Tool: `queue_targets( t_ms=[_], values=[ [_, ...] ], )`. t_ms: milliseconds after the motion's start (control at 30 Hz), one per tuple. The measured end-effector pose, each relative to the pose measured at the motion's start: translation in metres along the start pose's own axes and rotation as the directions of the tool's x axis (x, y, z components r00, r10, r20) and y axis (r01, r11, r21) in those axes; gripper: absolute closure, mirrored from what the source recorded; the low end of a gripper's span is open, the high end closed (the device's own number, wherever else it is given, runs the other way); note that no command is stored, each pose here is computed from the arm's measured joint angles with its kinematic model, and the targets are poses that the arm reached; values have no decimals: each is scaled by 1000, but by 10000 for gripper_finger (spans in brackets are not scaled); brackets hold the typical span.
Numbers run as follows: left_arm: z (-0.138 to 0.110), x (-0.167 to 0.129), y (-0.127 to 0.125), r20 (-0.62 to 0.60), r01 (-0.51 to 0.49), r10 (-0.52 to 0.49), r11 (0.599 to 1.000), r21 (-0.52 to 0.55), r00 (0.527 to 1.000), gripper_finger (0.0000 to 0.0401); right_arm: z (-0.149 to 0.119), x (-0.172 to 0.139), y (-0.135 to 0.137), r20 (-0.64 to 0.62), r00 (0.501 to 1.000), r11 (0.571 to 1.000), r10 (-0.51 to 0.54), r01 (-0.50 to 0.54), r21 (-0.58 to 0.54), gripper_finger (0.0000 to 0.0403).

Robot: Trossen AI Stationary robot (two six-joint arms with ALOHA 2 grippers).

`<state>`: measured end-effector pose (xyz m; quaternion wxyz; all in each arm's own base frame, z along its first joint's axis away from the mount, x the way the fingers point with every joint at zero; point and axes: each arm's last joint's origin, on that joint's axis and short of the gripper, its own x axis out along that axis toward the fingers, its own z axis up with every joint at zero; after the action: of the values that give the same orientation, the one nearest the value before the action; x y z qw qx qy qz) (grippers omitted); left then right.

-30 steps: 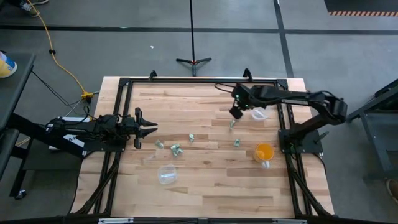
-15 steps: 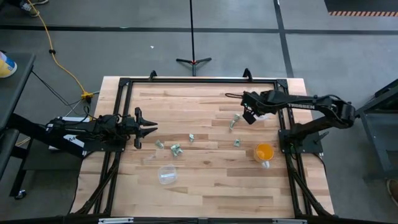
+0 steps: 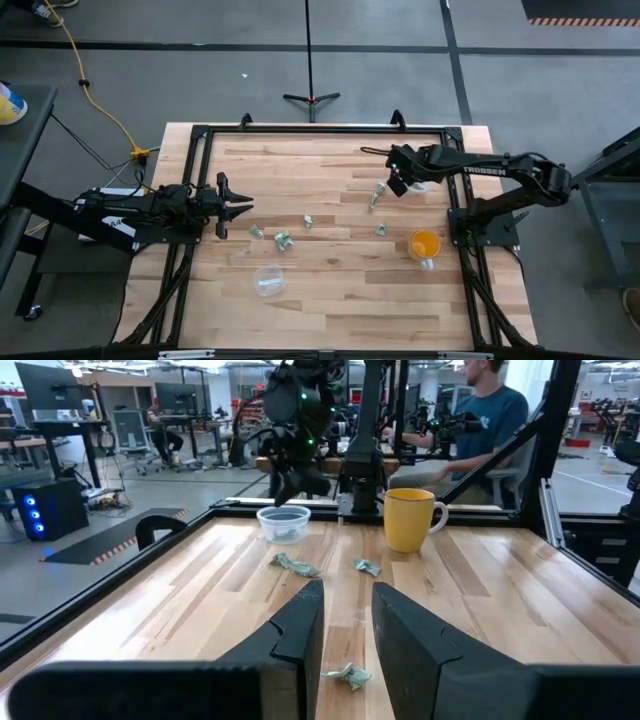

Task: Pick and place Stevia / Truvia into bins
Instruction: Put the stevia packet into the circular container

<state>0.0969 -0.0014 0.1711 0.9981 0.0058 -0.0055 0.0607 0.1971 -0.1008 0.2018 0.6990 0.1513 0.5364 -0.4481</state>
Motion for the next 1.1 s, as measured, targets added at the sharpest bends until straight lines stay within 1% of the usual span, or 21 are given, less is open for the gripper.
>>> queue_targets(
  t_ms=[67,100,133,167,233,267,300,333,367,400,467,500,533,633,733,900,1100],
  values=[
    [0,0,0,0,0,0,1000,0,1000,279,8,-1,8,59,990,991,124,-121,-61,257],
    [0,0,0,0,0,0,1000,0,1000,279,12,-3,14,92,972,971,217,-205,-124,249],
    [0,0,0,0,0,0,1000,0,1000,279,16,-6,21,117,941,936,317,-290,-198,243],
    [0,0,0,0,0,0,1000,0,1000,279,19,-10,27,134,903,892,407,-362,-273,238],
    [0,0,0,0,0,0,1000,0,1000,279,22,-17,39,153,811,779,564,-461,-425,232],
    [0,0,0,0,-1,1,1000,0,1000,279,23,-20,45,155,771,721,618,-476,-504,230],
    [0,0,0,0,-1,1,1000,0,1000,279,22,-22,50,147,746,669,649,-469,-577,230],
    [0,0,0,0,-1,1,1000,0,1000,279,20,-23,55,134,736,627,664,-451,-635,230],
    [0,0,0,0,-1,1,1000,0,1000,279,17,-23,59,121,739,599,663,-427,-677,230],
    [0,0,0,0,-1,1,1000,0,1000,279,15,-22,64,117,752,584,649,-393,-710,231],
    [0,0,0,0,-1,1,1000,0,1000,279,12,-18,70,123,791,586,600,-330,-740,232],
    [0,0,0,0,-2,2,1000,0,1000,279,10,-15,73,112,808,580,579,-310,-753,232],
    [0,0,0,0,-2,2,1000,0,1000,279,8,-13,76,95,818,564,567,-301,-769,232],
    [0,0,0,0,-3,3,1000,0,1000,279,2,-5,83,40,838,517,545,-299,-802,231],
    [0,0,0,0,-4,4,1000,0,1000,279,1,2,87,12,849,505,529,-303,-808,227],
    [0,0,0,0,-4,4,1000,0,1000,279,-2,18,93,-44,868,459,494,-303,-835,224],
    [0,0,0,0,-4,4,1000,0,1000,279,-5,33,98,-71,900,443,430,-278,-852,226]
  ],
)
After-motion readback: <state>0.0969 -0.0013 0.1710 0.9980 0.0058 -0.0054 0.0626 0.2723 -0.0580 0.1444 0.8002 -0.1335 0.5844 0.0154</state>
